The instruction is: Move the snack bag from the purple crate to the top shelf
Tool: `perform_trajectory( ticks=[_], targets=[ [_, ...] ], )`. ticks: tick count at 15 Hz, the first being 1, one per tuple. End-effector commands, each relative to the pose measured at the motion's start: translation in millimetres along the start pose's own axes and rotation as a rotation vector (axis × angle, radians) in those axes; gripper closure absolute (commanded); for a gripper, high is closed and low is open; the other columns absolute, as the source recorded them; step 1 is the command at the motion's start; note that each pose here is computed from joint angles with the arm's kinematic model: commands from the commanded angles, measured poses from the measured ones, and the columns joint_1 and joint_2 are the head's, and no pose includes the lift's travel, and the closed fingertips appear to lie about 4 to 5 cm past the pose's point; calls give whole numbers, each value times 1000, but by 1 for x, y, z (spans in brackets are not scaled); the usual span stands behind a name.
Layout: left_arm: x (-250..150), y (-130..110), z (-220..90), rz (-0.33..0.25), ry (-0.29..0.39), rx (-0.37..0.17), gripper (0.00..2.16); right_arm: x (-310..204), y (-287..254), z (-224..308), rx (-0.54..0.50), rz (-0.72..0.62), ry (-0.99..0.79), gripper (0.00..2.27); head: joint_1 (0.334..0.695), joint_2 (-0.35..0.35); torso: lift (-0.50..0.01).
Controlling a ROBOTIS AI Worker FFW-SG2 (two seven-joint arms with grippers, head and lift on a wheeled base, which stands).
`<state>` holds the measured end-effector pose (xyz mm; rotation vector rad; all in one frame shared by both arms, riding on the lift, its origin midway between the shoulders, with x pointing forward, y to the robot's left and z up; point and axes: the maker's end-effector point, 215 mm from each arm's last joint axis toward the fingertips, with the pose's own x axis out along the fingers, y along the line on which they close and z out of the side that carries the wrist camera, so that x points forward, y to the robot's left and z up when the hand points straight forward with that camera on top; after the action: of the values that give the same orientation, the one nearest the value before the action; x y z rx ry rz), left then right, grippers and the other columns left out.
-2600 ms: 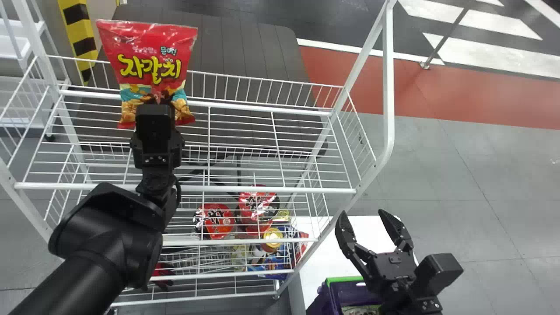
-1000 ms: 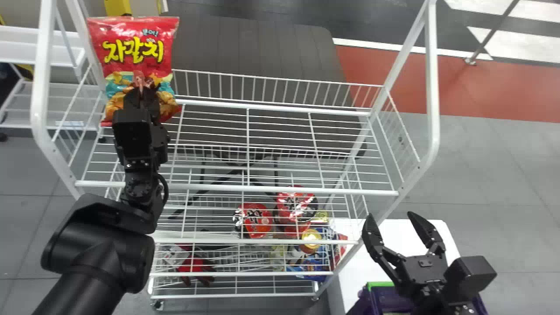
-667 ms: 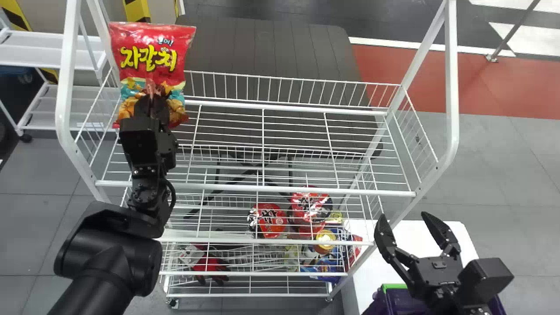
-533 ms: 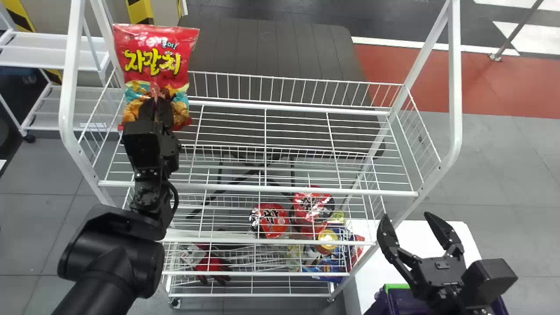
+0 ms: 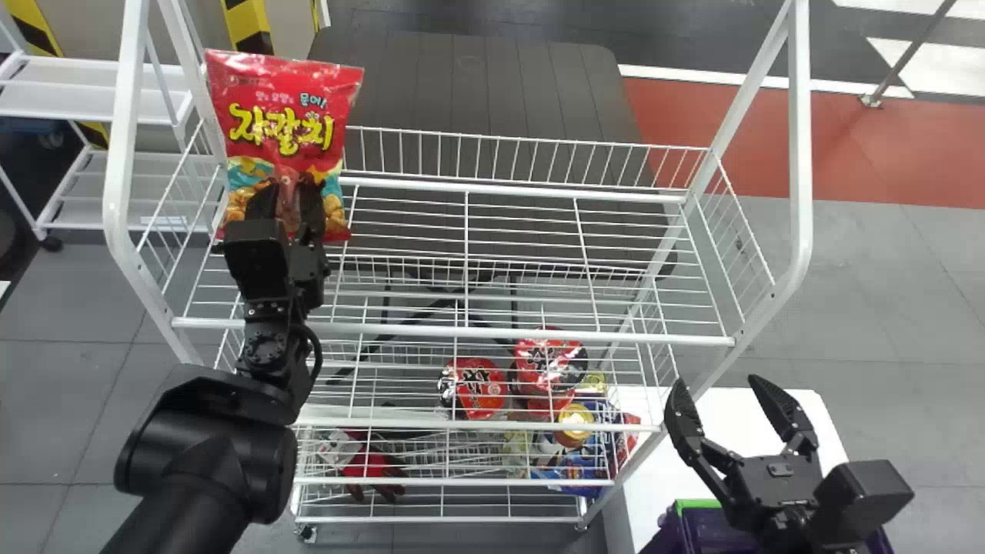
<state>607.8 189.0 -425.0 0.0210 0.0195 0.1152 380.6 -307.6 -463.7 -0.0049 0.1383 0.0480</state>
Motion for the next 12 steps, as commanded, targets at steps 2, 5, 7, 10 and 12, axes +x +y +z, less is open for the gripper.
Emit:
perform_trajectory(
  ticks=[2,5,7,10,12],
  targets=[
    [1,-5,0,-8,2,-3,677,-3,-2,1,-2,-3,-6,171,695,-134,0],
    [0,-10,0,-14,2,-6,221,-4,-3,2,-4,-4,-12,171,695,-142,0],
    [0,-9,1,-11,0,-7,56,-5,-2,1,-4,-2,-10,171,695,-145,0],
    [-2,-8,14,-9,-43,-22,63,-5,-2,1,-5,-3,-10,171,695,-145,0],
    [-15,-8,15,-16,-51,-31,63,-5,-1,1,-4,-2,-10,171,695,-145,0]
  ],
)
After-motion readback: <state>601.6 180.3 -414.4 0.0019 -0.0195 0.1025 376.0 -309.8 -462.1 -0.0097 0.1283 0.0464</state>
